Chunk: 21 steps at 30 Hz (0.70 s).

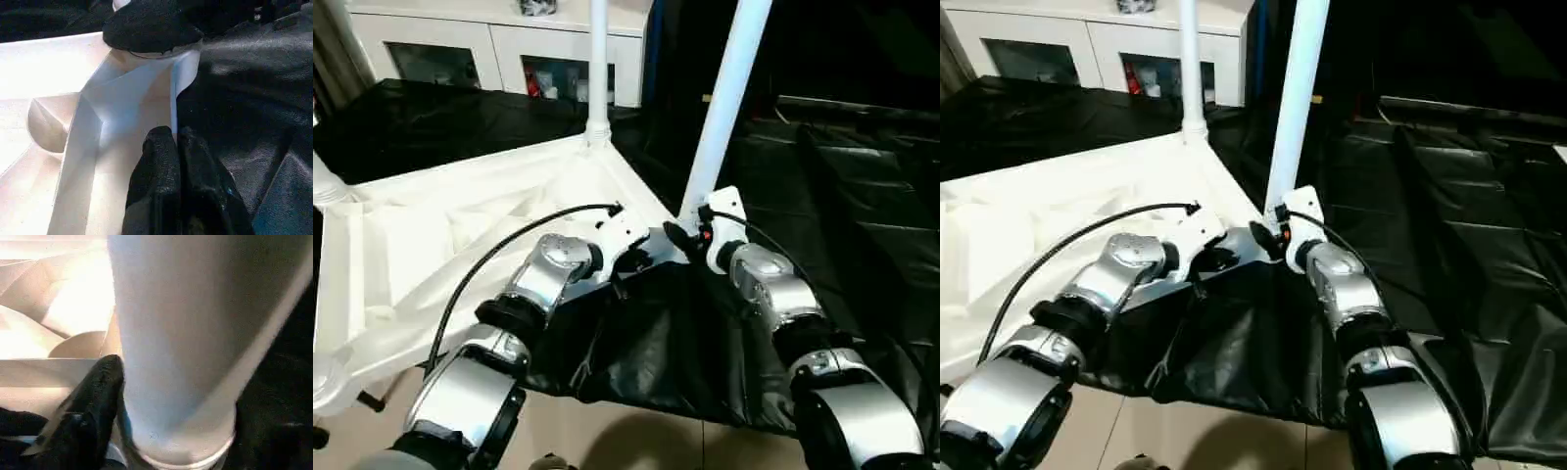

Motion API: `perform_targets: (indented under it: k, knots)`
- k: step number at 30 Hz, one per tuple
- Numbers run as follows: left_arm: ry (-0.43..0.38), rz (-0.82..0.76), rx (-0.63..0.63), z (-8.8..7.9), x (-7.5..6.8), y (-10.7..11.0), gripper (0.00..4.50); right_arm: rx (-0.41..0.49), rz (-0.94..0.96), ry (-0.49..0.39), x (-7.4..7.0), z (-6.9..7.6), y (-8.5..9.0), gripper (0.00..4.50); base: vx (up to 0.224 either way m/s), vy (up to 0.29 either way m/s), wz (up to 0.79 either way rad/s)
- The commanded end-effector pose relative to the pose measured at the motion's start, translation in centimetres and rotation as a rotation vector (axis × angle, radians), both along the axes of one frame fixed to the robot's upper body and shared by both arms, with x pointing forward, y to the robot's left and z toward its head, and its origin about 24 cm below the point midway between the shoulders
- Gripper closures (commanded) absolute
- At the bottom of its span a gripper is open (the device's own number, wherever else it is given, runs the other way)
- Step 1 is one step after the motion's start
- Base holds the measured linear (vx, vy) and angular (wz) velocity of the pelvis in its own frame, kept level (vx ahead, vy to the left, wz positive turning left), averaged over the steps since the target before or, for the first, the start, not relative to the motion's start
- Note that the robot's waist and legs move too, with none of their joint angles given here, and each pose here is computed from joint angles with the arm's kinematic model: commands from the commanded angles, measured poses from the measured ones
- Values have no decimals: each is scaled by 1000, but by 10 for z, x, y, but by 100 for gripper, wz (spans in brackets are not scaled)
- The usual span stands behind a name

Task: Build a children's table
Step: Rotate leg to tighten

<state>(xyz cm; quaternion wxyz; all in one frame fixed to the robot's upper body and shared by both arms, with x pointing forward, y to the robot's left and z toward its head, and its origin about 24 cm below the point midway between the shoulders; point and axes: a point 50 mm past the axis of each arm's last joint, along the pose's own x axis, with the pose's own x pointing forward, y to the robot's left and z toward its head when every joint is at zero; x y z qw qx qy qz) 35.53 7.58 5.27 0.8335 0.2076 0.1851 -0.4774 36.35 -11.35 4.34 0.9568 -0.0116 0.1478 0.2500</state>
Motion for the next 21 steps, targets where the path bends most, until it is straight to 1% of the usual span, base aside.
perform_targets:
  k: [1, 4, 6, 9, 12, 16, 17, 19, 21]
  knots:
    - [-77, -65, -25, 14, 2, -19, 450, 30, 111, 109, -13, -20, 25, 76, 0, 0, 0]
    - [-70, -100, -26, 12, 0, -11, 450, -8, 159, 61, -11, -16, 19, 56, 0, 0, 0]
    - [-73, -127, -32, 12, -2, -9, 450, -10, 185, 50, -12, -15, 18, 56, 0, 0, 0]
    - [-76, -247, -52, 12, -10, 0, 450, -9, 349, 11, -20, -11, 11, 56, 0, 0, 0]
    - [-47, -324, -49, 11, -16, 9, 450, -37, 504, -3, -31, -11, 3, 56, 0, 0, 0]
    - [-22, -378, -64, 11, -21, 16, 450, -69, 630, 2, -42, -14, -7, 56, 0, 0, 0]
    - [8, -405, -67, 10, -24, 22, 450, -77, 693, 9, -47, -14, -11, 56, 0, 0, 0]
    - [20, -436, -55, 10, -27, 27, 450, -74, 741, 18, -51, -13, -13, 56, 0, 0, 0]
    - [35, -467, -43, 8, -30, 31, 450, -67, 774, 22, -53, -11, -14, 81, 0, 0, 0]
